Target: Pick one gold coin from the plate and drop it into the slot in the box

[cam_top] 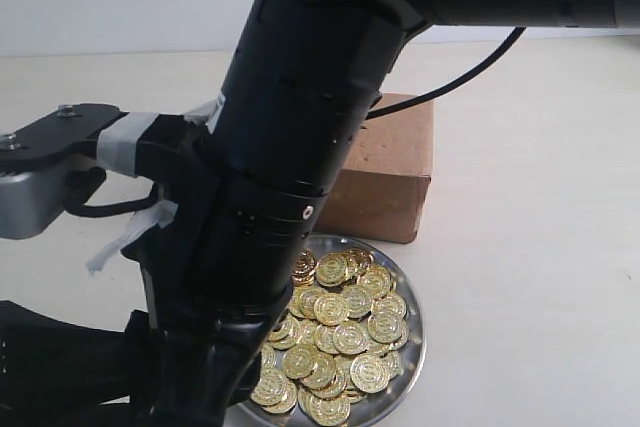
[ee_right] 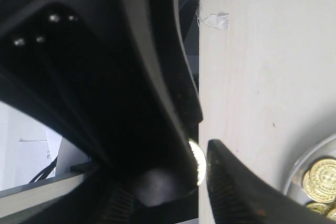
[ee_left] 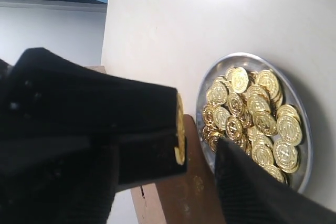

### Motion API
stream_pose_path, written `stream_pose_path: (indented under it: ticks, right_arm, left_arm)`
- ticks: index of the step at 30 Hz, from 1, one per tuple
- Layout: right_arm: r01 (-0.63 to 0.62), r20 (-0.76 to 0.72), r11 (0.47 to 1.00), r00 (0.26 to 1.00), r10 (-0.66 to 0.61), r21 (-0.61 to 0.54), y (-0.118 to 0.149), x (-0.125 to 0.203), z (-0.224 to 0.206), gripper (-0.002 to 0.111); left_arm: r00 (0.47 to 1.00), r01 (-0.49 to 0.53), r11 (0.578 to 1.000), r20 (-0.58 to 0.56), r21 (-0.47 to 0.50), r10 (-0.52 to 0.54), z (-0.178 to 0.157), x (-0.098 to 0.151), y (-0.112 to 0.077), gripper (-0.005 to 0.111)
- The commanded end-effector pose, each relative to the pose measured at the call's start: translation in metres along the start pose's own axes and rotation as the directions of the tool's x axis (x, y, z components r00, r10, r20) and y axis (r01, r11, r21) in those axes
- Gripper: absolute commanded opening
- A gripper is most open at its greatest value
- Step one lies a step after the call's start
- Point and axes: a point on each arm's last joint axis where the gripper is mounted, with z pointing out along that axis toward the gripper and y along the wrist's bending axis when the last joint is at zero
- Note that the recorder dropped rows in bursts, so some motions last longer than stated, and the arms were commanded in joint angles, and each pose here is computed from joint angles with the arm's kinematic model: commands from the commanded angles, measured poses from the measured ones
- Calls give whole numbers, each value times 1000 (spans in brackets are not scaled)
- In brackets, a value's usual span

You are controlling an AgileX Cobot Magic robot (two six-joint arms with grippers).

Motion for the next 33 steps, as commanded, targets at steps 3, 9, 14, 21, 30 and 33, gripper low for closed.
stream_pose_path:
  ticks: [3, 9, 14, 21, 30, 33]
  right_arm:
    - [9, 48, 1000, 999, -10, 30, -2, -5, -4, 36]
    - [9, 48, 1000, 999, -10, 30, -2, -5, -4, 36]
    - [9, 48, 1000, 999, -10, 30, -2, -5, -4, 36]
    - [10, 46, 999, 999, -11, 31, -2, -4, -4, 36]
    - [10, 46, 999, 999, -11, 31, -2, -4, -4, 36]
    - [7, 67, 998, 998, -11, 63, 0, -5, -10, 43]
  left_arm:
    - [1000, 11, 1000, 9, 13, -11, 7, -2, 2, 50]
    - [1000, 11, 1000, 8, 15, -11, 8, -2, 2, 33]
    - [1000, 11, 1000, 8, 15, -11, 8, -2, 2, 32]
    - [1000, 11, 1000, 8, 15, -11, 8, -2, 2, 19]
    - [1000, 11, 1000, 8, 15, -11, 8, -2, 2, 0]
    - [1000, 13, 1000, 8, 15, -14, 8, -2, 2, 0]
